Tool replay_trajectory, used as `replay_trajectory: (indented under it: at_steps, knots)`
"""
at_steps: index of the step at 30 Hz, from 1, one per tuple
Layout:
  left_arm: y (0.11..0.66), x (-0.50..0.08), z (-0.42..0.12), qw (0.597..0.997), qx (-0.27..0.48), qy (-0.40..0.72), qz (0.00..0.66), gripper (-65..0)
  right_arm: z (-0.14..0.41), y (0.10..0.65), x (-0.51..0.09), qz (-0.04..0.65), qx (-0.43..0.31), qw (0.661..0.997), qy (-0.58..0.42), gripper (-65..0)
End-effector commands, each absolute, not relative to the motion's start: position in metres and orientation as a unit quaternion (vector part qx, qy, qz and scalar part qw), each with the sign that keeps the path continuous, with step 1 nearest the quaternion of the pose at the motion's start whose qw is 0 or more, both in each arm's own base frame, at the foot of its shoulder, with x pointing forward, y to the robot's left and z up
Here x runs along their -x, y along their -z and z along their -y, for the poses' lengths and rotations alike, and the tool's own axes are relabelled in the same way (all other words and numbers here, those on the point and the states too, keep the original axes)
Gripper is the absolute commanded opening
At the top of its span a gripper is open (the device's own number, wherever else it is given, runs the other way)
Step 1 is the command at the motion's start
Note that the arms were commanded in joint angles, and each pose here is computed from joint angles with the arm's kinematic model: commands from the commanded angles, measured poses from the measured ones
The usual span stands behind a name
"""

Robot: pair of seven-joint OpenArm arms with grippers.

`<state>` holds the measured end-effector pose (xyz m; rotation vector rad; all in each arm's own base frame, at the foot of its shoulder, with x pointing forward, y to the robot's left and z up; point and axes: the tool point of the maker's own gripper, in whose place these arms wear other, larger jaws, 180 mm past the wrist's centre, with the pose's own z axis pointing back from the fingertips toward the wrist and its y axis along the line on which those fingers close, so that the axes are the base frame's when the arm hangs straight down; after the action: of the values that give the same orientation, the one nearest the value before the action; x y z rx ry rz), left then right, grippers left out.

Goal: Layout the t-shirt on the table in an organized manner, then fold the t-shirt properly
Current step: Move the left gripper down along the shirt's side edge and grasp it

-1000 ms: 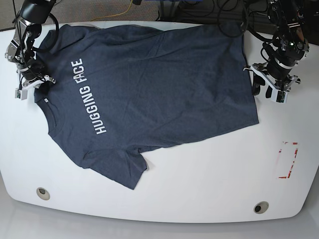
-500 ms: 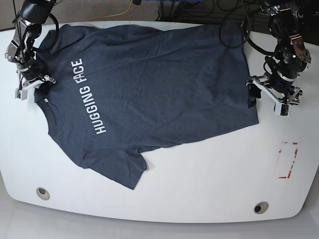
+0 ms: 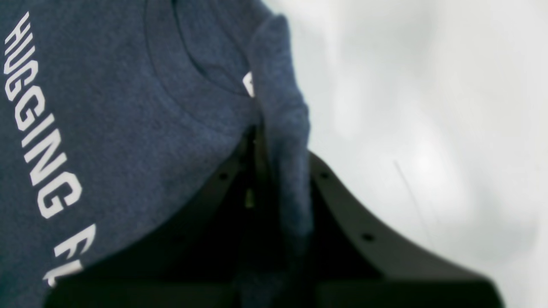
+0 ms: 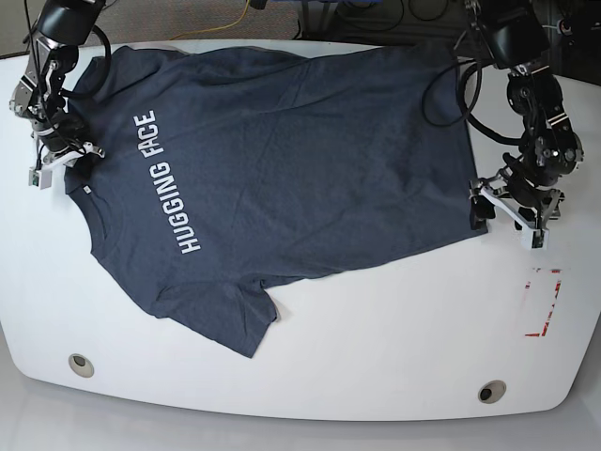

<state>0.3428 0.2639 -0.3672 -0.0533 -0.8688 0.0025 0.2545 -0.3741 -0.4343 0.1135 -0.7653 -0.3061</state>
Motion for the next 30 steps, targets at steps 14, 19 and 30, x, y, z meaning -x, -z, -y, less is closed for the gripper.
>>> replay_trajectory:
  at_steps: [14, 19, 30]
  knots:
    - [0.383, -0.371, -0.272, 0.915, 0.031, -0.019, 0.402, -13.2, 0.374, 0.444, -0.245, 0.332, -0.047, 0.932, 0.136, -65.0]
    - [0.397, -0.367, -0.261, 0.923, 0.039, -0.006, 0.382, -13.2, 0.374, 0.443, -0.246, 0.333, -0.047, 0.932, 0.136, -65.0]
    - [0.42, -0.361, -0.247, 0.93, 0.063, -0.013, 0.363, -13.2, 0.374, 0.44, -0.251, 0.339, -0.048, 0.93, 0.135, -65.0]
